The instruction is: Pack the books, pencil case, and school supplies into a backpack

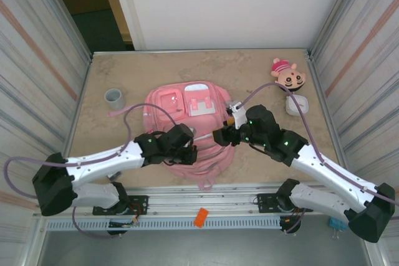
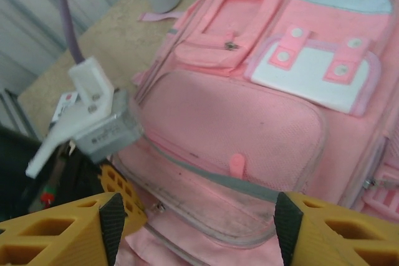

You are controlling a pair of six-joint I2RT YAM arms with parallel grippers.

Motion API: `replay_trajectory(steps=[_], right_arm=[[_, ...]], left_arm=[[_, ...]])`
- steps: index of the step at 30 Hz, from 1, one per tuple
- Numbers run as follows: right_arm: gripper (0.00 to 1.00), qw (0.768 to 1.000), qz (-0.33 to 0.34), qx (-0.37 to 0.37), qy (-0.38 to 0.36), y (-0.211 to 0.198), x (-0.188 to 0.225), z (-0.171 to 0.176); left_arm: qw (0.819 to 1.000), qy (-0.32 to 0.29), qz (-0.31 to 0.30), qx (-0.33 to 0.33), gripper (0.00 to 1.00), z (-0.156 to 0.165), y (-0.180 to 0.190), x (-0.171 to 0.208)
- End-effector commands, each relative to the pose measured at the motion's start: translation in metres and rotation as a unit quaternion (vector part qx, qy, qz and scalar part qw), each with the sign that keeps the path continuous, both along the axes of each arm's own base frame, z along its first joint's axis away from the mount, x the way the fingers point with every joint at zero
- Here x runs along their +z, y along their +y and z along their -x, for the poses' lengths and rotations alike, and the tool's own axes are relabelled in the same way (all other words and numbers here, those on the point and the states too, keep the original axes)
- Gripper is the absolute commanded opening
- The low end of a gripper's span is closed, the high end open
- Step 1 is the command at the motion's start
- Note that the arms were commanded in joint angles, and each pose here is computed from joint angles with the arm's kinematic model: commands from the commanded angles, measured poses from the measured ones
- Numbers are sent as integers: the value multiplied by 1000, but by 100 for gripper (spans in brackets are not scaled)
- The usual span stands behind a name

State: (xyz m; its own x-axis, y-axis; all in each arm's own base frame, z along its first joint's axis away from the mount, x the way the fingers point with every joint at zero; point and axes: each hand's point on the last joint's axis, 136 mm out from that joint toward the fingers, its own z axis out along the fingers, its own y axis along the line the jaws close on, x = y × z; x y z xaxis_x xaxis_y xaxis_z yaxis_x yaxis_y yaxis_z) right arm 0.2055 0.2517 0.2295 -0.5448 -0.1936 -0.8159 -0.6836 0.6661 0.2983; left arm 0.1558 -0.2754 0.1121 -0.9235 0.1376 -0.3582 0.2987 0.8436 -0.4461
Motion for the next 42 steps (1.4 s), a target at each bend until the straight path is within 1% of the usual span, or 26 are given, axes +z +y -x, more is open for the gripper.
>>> replay_trajectory(steps=[1, 6, 11, 17, 21, 22, 23, 26, 28, 29, 32, 33, 37, 42], right_arm=[[67, 992, 56, 80, -81, 13, -5, 11], [67, 968, 104, 170, -154, 33, -23, 23], [67, 943, 161, 228, -179, 50, -53, 22], [66, 922, 215, 256, -195, 73, -80, 13], [65, 919, 225, 253, -203, 87, -88, 3], [61, 919, 226, 250, -204, 89, -90, 1], [55, 919, 227, 247, -207, 90, -89, -2], [31, 918, 229, 247, -209, 91, -86, -3], [17, 916, 229, 254, -208, 90, -81, 0], [12, 915, 228, 261, -207, 89, -78, 3], [2, 912, 223, 278, -202, 82, -71, 10], [0, 912, 220, 282, -201, 80, -69, 12], [0, 912, 194, 298, -205, 69, -56, 20], [0, 911, 172, 305, -220, 55, -44, 21]], left_arm=[[1000, -16, 19, 19, 0, -1, 13, 5], [999, -19, 22, 36, 0, -2, 30, 4], [999, -22, 27, 41, 0, -3, 37, 3], [998, -24, 39, 40, 0, -3, 35, 6], [998, -25, 42, 40, 0, -2, 36, 6], [998, -25, 41, 42, 0, -2, 37, 5], [998, -26, 41, 45, 0, -2, 39, 6], [997, -31, 33, 60, 0, -4, 49, 5], [996, -32, 26, 74, 0, -6, 60, 3], [996, -35, 25, 81, 0, -7, 66, 3], [994, -40, 19, 101, 0, -11, 83, 1], [993, -42, 16, 107, 0, -13, 89, 0], [990, -51, 12, 134, 0, -21, 112, 0], [984, -68, 14, 162, 0, -35, 133, 5]])
